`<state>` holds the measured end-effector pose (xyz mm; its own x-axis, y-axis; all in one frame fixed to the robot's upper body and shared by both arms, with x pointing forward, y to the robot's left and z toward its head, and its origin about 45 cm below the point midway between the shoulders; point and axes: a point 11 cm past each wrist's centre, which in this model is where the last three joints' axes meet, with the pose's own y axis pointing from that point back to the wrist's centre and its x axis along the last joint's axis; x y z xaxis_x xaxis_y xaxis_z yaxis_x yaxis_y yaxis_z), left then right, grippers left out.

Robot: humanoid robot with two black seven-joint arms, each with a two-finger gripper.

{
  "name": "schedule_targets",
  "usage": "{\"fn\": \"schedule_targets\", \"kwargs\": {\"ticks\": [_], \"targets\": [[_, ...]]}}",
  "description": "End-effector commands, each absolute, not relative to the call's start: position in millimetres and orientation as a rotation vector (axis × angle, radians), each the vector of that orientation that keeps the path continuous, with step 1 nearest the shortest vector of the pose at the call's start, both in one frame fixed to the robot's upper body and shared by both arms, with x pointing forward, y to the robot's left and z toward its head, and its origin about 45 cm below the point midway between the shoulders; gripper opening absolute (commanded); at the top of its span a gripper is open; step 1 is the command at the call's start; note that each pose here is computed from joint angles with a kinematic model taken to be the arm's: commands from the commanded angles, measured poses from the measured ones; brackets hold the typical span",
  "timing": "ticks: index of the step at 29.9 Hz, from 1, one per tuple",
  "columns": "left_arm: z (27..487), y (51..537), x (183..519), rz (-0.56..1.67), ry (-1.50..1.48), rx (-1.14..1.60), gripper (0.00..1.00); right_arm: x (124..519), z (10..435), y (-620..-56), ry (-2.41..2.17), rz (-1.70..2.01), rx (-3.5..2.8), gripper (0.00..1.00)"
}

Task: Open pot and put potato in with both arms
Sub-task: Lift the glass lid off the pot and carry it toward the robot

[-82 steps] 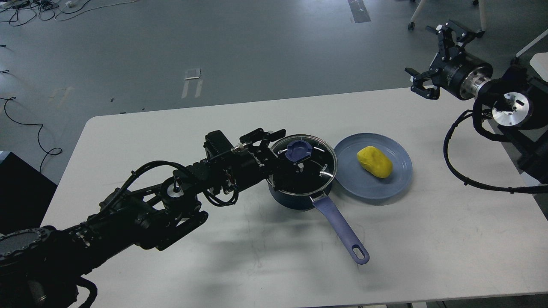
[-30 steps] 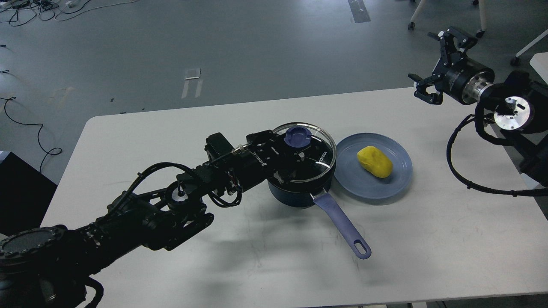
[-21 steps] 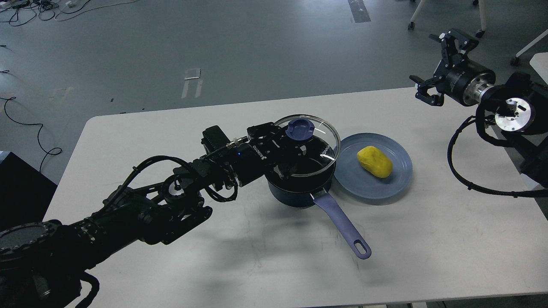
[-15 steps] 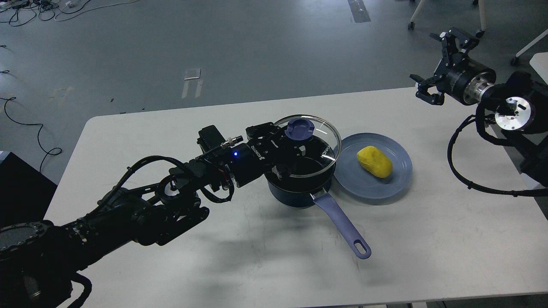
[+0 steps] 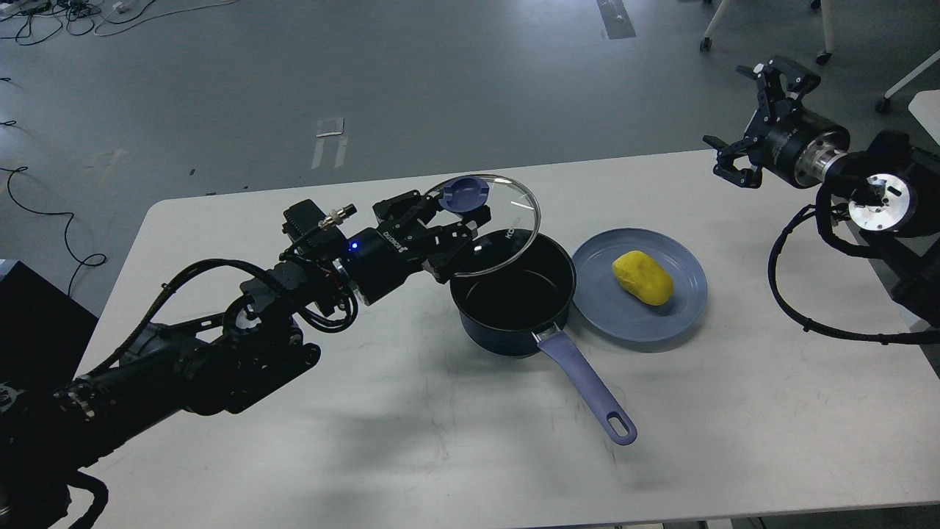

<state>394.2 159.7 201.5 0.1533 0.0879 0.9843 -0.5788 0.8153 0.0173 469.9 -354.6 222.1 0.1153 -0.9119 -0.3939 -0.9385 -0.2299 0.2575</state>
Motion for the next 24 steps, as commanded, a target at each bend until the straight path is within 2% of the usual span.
{"fn": "schedule_targets", "kwargs": {"ticks": [1, 10, 19, 24], "targets": [[210.0, 174.1, 394.5, 0.568, -1.281, 0.434, 0.46, 468.9, 219.4, -353.9, 1.915, 0.751, -2.302, 1.0], [207.7, 223.4, 393.2, 0.608, -1.255, 0.523, 0.46, 468.3, 215.3, -347.2, 1.913, 0.759, -2.329, 1.0], [148.3, 276.5, 353.7, 0.624, -1.103, 0.667, 0.46, 468.3, 215.3, -346.3, 1.911, 0.759, -2.332, 1.0], [140.2, 295.4, 351.4, 0.631, -1.093, 0.724, 0.46, 468.3, 215.0, -345.5, 1.909, 0.76, -2.332, 1.0]]}}
